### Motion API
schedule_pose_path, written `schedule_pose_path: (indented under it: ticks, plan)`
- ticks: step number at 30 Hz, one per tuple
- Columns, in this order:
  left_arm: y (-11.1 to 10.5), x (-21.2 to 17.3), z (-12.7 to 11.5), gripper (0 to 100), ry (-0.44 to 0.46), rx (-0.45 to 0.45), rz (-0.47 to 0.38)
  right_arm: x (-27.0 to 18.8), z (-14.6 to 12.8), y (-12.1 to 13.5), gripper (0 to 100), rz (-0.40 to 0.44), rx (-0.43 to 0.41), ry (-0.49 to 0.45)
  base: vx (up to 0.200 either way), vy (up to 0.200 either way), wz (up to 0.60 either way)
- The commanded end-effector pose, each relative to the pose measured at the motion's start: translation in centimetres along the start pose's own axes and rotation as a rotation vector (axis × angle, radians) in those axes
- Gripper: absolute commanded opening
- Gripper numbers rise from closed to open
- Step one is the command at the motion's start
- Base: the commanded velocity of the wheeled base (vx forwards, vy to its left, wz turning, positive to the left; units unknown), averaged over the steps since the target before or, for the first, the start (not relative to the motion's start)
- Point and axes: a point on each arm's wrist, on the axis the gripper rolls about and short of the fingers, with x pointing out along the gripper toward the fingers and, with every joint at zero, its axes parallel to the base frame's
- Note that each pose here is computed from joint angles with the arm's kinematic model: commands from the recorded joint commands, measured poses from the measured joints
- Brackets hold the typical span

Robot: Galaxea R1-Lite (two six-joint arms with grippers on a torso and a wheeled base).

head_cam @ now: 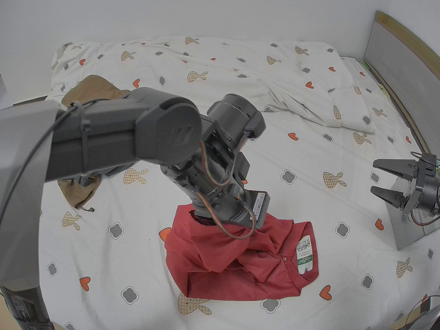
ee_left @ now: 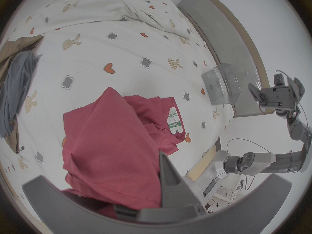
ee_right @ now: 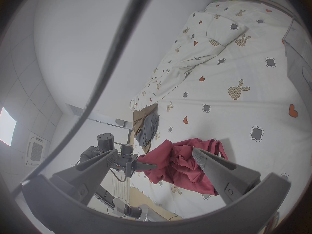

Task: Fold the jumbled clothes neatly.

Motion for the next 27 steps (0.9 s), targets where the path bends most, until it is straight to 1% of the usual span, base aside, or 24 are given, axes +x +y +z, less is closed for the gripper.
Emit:
schedule_pose_path:
  ticks: [1, 4, 5, 6, 10, 14, 15, 17, 18, 20, 21, 24, 27]
  plan:
    - [-1.1, 2.8, -0.2, 0, 0.048, 0.024, -0.001, 0.0, 0.0, 0.0, 100, 0.0, -0.001, -0.001, 0.0, 0.0, 0.0]
    - [-1.9, 4.5, -0.4, 0, 0.074, 0.043, -0.005, -0.1, 0.0, 0.0, 100, -0.001, 0.0, -0.003, 0.0, 0.0, 0.0]
    - [-1.9, 4.5, -0.4, 0, 0.074, 0.043, -0.005, -0.1, 0.0, 0.0, 100, -0.001, 0.0, -0.003, 0.0, 0.0, 0.0]
    - [-2.6, 5.4, -0.6, 0, 0.086, 0.06, -0.012, 0.0, 0.1, 0.0, 100, 0.0, -0.002, -0.003, 0.0, 0.0, 0.0]
    - [-3.8, 7.9, -1.7, 0, 0.145, 0.077, -0.006, 0.0, 0.1, 0.0, 100, 0.0, -0.002, -0.003, 0.0, 0.0, 0.0]
    - [-4.0, 10.8, -2.7, 0, 0.216, 0.076, 0.014, 0.0, 0.1, 0.0, 100, 0.0, -0.002, -0.003, 0.0, 0.0, 0.0]
    - [-4.1, 11.0, -2.9, 0, 0.222, 0.076, 0.016, 0.0, 0.1, 0.0, 100, 0.0, -0.002, -0.003, 0.0, 0.0, 0.0]
    - [-4.3, 12.5, -3.7, 0, 0.268, 0.086, 0.029, 0.0, 0.1, 0.0, 100, -0.001, -0.002, -0.004, 0.0, 0.0, 0.0]
    - [-4.4, 13.1, -4.0, 100, 0.282, 0.089, 0.032, 0.0, 0.1, 0.0, 100, -0.001, -0.002, -0.004, 0.0, 0.0, 0.0]
    - [-4.7, 14.1, -4.6, 100, 0.314, 0.098, 0.04, 0.0, 0.1, 0.0, 100, -0.002, 0.0, -0.004, 0.0, 0.0, 0.0]
    - [-4.7, 14.1, -4.6, 100, 0.314, 0.098, 0.04, 0.0, 0.1, 0.0, 100, -0.002, 0.0, -0.004, 0.0, 0.0, 0.0]
    - [-5.1, 15.6, -6.0, 100, 0.382, 0.117, 0.062, 0.0, 0.1, 0.0, 100, -0.002, -0.002, -0.004, 0.0, 0.0, 0.0]
    - [-5.0, 15.7, -6.3, 100, 0.407, 0.118, 0.071, 0.0, 0.0, 0.0, 100, -0.002, -0.001, -0.003, 0.0, 0.0, 0.0]
